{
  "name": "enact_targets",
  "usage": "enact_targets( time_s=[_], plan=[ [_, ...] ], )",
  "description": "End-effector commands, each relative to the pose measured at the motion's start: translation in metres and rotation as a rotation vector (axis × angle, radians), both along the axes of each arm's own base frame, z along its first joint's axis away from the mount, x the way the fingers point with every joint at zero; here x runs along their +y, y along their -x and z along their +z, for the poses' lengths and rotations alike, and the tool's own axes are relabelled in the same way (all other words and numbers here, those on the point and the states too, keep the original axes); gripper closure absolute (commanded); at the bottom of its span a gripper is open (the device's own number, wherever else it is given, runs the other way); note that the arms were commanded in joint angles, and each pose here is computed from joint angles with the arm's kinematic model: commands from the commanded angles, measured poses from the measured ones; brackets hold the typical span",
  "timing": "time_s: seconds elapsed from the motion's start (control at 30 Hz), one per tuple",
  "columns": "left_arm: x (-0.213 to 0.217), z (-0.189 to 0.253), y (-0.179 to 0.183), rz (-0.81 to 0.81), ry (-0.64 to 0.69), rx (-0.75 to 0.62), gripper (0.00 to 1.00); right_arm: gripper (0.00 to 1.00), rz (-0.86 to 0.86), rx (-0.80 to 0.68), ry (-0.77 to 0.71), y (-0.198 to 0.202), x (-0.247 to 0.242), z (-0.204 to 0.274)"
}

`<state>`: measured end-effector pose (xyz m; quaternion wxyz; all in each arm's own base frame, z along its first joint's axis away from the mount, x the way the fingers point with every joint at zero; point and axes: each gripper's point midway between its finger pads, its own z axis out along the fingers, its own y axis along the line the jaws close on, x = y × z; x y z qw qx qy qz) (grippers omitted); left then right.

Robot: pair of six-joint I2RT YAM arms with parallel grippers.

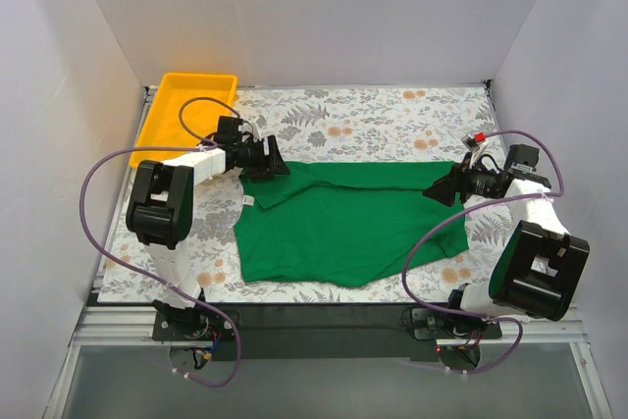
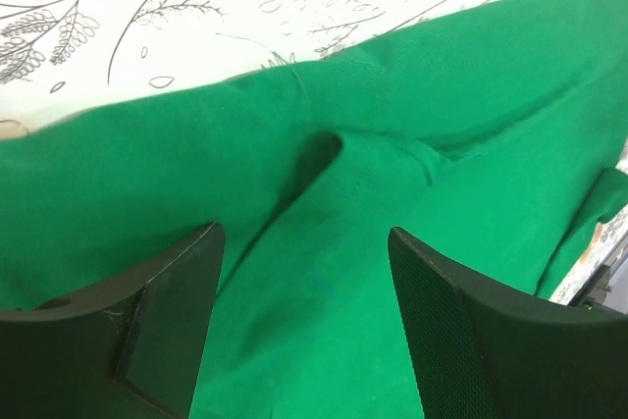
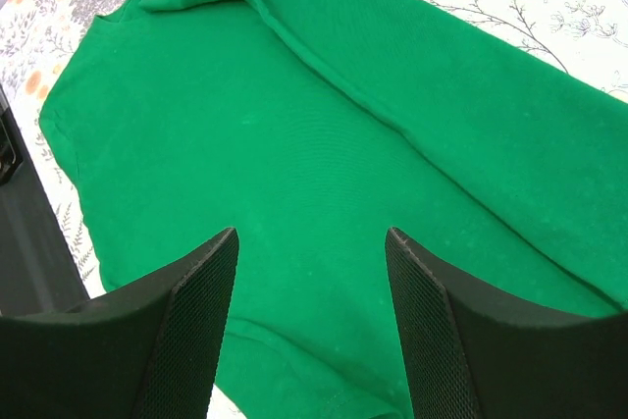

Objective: Fold and stack the t-shirts

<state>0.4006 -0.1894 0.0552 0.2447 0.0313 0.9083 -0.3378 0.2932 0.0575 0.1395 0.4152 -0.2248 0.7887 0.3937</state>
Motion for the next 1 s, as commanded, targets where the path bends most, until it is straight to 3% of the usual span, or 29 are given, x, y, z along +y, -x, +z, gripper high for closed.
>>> enact_targets(
  time_s=[0.0,0.47,0.7,0.83,0.97],
  plan=[
    [-0.009,0.005,-0.001,-0.068,-0.002,-0.011,0.34,0.32,0.019,0.005,-0.030,0.004,0.005,0.001],
    [-0.023,0.005,0.011,-0.126,0.008,-0.002,0.40,0.32,0.014,0.004,-0.027,0.003,0.003,0.001],
    [-0.027,0.006,0.016,-0.143,0.010,0.010,0.51,0.32,0.009,0.006,-0.030,0.003,0.002,0.002],
    [-0.028,0.013,0.019,-0.152,0.008,-0.005,0.65,0.32,0.005,0.002,-0.033,0.002,0.000,0.003],
    [-0.028,0.019,0.026,-0.159,0.008,-0.014,0.67,0.33,0.002,0.002,-0.041,0.003,0.000,0.005]
  ],
)
